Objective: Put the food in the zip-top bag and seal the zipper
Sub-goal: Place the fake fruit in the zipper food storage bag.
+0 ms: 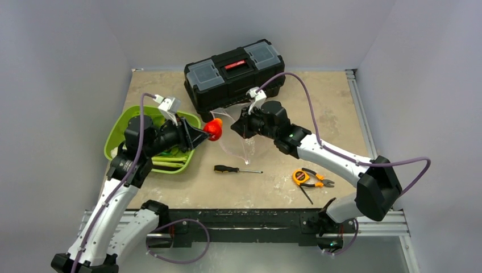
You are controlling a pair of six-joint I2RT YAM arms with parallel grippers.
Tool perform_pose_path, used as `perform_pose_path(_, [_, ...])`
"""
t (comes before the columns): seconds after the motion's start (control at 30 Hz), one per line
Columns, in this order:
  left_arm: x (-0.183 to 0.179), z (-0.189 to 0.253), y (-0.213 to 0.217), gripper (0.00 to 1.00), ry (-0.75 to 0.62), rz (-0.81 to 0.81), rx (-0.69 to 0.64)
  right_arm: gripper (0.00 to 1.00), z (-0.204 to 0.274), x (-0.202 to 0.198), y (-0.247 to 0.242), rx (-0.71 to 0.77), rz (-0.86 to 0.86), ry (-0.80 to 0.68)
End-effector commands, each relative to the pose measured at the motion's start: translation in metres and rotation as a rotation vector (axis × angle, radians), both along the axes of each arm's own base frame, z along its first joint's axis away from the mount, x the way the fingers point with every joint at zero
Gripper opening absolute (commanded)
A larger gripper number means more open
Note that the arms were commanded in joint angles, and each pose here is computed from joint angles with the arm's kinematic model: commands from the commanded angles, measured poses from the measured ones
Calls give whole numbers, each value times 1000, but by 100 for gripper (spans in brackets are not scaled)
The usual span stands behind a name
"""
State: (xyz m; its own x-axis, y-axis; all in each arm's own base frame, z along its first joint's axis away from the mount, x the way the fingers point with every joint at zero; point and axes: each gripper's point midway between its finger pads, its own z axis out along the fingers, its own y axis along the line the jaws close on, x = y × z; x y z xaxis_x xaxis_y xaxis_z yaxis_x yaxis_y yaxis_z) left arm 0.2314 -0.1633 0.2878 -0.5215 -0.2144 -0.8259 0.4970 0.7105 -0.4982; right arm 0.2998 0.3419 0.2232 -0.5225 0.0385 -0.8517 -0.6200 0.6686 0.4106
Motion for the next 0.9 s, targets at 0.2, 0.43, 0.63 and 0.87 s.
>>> perform_pose_path(0.2, [-17,3,-74,0,34,-279,-132,0,37,-1,4,87,23,-68])
perform_pose_path(0.43, [-17,-29,-66,0,100,-238,-58,0,42,-4,-2,102,6,-90])
perform_pose_path(0.63, [-20,-35,-54,0,89,-184,-33,0,44,-2,0,111,10,-93])
perform_pose_path(0.87, [-16,-45,-50,0,110,-147,-15,0,41,-3,3,106,21,-84])
